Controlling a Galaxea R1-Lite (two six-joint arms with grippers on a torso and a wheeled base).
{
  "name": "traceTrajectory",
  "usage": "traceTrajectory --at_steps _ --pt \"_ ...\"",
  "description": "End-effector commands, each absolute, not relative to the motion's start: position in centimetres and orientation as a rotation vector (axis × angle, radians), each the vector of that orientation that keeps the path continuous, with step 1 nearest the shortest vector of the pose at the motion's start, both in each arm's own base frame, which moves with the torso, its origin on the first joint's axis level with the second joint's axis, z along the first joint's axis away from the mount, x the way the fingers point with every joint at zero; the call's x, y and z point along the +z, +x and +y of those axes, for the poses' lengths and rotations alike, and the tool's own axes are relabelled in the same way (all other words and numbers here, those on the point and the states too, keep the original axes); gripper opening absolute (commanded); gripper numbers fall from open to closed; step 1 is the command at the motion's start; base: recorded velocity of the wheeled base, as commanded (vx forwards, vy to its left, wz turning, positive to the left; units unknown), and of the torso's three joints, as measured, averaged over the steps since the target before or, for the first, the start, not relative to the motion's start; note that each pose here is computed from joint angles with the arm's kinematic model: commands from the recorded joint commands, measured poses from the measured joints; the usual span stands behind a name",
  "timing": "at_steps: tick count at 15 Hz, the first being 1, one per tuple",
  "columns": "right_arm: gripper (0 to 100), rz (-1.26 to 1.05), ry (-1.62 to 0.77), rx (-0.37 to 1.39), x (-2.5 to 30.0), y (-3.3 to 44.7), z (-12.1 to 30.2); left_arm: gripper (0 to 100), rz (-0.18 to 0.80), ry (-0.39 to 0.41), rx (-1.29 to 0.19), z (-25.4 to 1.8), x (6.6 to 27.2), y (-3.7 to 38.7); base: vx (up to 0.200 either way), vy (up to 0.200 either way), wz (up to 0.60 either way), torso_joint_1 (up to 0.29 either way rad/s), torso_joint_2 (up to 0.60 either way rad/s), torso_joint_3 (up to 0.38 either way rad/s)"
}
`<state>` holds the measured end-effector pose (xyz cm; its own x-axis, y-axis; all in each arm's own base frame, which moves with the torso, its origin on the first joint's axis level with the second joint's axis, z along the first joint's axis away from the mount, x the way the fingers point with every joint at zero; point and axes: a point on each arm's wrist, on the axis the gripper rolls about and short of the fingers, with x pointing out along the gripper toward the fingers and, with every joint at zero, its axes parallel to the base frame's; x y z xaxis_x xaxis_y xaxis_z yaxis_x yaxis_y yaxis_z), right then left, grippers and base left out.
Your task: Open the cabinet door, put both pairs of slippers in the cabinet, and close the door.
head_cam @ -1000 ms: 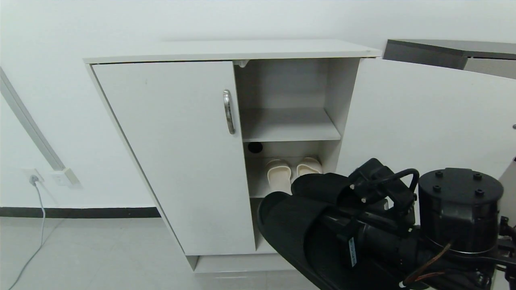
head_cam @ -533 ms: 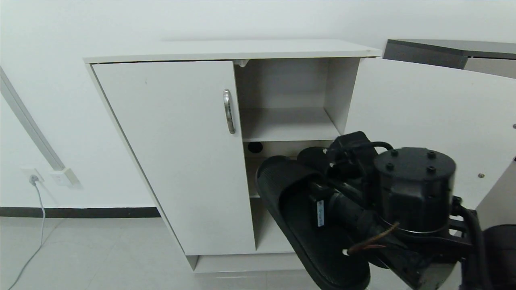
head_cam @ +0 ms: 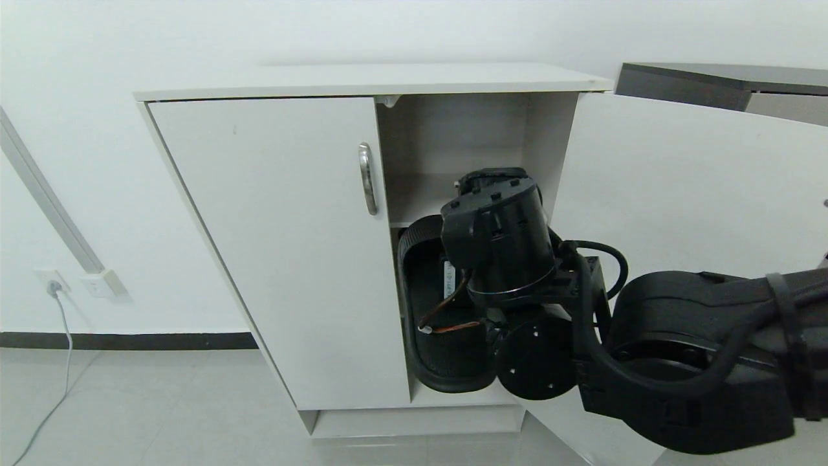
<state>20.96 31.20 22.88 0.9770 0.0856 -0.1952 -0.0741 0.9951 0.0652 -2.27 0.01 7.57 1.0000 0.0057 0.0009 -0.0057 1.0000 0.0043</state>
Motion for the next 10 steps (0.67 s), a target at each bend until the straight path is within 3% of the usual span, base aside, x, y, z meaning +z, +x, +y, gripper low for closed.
traceTrajectory --at_steps 1,6,10 --pt "0 0.215 0.04 0.068 21.68 21.74 31.78 0 0.0 0.005 0.006 0.01 7.57 -2.27 0.0 0.0 0.0 0.0 0.0 0.0" --pt "0 0.214 0.031 0.053 21.68 22.18 31.47 0 0.0 0.005 0.005 0.01 7.57 -2.27 0.0 0.0 0.0 0.0 0.0 0.0" --pt "0 0.211 0.021 0.05 21.78 22.34 31.39 0 0.0 0.005 0.005 0.01 7.57 -2.27 0.2 0.0 0.0 0.007 0.0 0.002"
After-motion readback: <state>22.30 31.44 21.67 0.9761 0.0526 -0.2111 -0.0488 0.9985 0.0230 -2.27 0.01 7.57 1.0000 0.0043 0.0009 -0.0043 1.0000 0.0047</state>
